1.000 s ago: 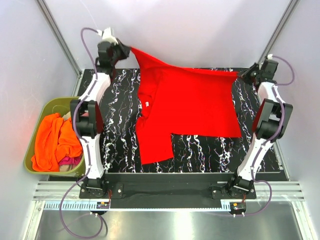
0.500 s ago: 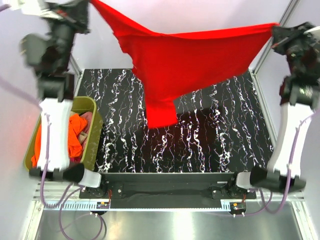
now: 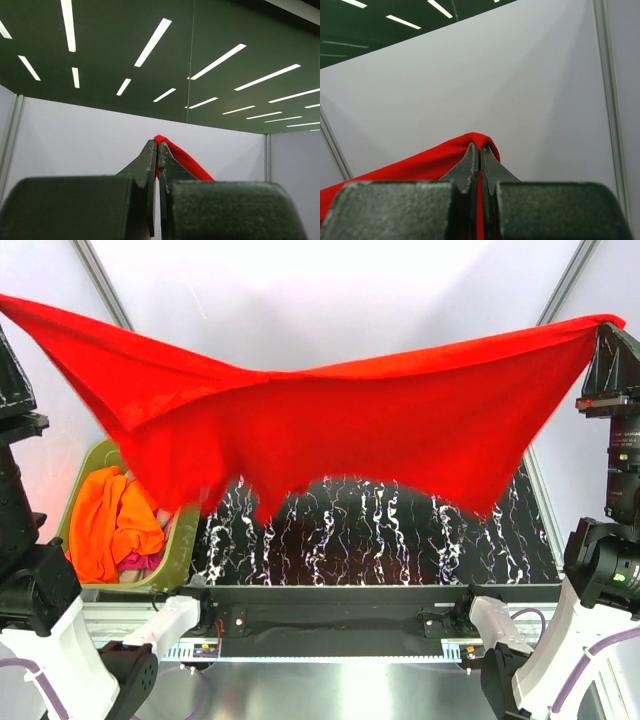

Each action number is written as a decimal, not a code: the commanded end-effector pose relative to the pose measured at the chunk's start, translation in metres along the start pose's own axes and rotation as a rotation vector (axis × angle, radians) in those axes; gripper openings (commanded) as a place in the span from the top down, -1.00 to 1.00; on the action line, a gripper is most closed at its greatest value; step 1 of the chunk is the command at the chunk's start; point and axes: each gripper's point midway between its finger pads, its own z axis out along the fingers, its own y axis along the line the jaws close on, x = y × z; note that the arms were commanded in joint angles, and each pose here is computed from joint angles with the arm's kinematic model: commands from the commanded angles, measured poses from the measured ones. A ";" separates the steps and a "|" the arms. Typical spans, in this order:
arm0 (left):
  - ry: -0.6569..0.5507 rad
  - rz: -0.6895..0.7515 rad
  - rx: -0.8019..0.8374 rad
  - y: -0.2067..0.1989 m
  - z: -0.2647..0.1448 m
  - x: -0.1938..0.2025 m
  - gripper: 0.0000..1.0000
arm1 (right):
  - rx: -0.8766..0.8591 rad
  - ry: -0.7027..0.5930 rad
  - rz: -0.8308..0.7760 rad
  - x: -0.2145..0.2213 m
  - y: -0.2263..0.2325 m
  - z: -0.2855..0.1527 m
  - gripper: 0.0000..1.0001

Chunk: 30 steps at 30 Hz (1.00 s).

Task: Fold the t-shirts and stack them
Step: Flatten the tshirt out

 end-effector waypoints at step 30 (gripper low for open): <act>1.138 -0.279 -0.252 0.156 -0.161 0.762 1.00 | 0.563 1.149 0.162 0.614 -0.332 -0.013 1.00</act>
